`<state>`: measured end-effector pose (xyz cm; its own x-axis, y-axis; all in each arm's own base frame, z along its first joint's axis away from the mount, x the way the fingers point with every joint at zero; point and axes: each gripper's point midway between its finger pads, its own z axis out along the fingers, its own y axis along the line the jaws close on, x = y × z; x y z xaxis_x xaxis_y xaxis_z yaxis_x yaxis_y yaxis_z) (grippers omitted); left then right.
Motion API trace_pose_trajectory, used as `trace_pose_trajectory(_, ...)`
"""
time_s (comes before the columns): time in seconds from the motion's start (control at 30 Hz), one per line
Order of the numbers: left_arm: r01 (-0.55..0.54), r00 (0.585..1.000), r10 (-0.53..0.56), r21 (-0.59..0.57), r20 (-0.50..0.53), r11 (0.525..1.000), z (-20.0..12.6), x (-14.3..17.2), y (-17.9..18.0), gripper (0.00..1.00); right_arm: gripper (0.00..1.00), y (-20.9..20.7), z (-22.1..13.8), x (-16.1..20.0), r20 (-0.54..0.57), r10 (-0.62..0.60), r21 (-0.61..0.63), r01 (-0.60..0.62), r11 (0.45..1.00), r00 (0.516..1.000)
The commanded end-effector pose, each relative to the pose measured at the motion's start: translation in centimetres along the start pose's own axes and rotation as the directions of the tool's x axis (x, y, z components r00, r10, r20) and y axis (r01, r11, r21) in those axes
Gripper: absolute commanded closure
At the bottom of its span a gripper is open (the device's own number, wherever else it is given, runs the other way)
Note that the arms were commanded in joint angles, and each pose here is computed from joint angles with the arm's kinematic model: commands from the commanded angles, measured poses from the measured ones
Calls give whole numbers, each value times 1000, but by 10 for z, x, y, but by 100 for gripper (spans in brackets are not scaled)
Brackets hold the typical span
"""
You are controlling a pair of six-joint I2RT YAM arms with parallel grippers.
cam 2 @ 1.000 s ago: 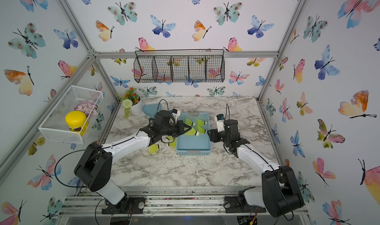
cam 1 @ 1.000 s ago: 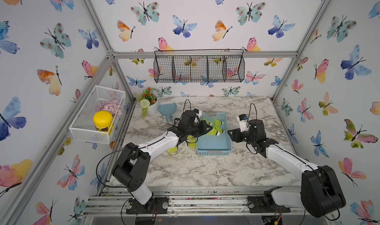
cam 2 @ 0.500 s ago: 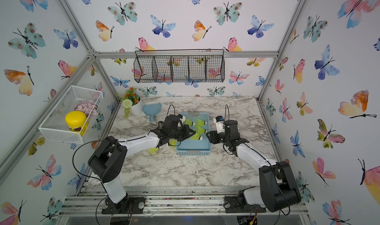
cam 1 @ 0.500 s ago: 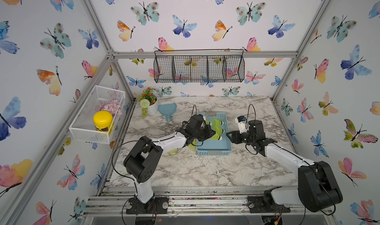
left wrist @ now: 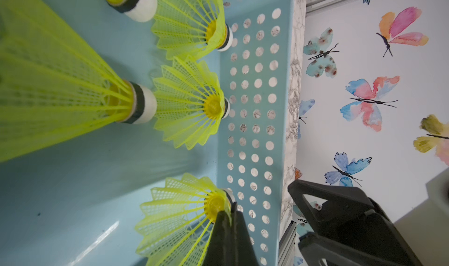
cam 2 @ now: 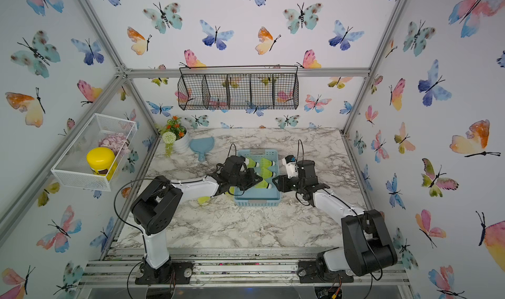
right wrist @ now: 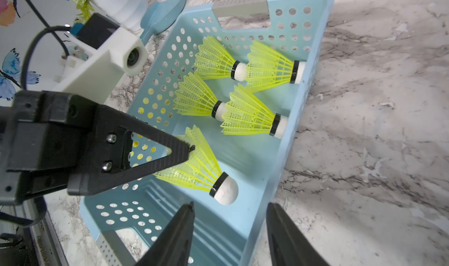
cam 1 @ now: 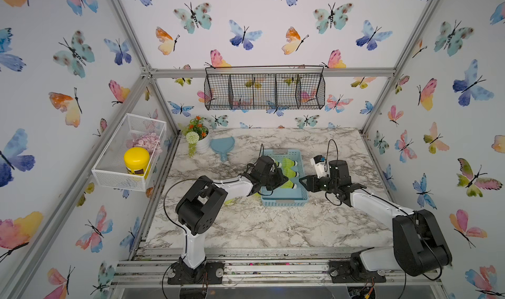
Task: Put the shuttlecocks into the storage box
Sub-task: Place the shuttlecock in the storage box.
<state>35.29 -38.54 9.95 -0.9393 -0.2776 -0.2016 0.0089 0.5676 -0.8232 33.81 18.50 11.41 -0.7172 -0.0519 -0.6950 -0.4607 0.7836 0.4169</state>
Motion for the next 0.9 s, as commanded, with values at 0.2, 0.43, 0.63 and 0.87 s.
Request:
trace_pose_trajectory(0.2,24,999,-25,18,22,1000,16,-5,-5,100,46,5,4,7,-30,-9,-53,8,999,1000)
trace_pose_trajectory(0.43,47,999,-47,-2,22,999,27,-5,4,100,46,9,5,8,-40,-20,-83,17,996,999)
trace_pose_trajectory(0.63,65,998,-65,-2,18,998,32,-4,8,100,46,10,6,10,-51,-20,-93,16,996,999)
trace_pose_trajectory(0.87,72,997,-72,-8,21,997,34,-3,11,98,46,13,7,11,-54,-24,-113,18,993,998)
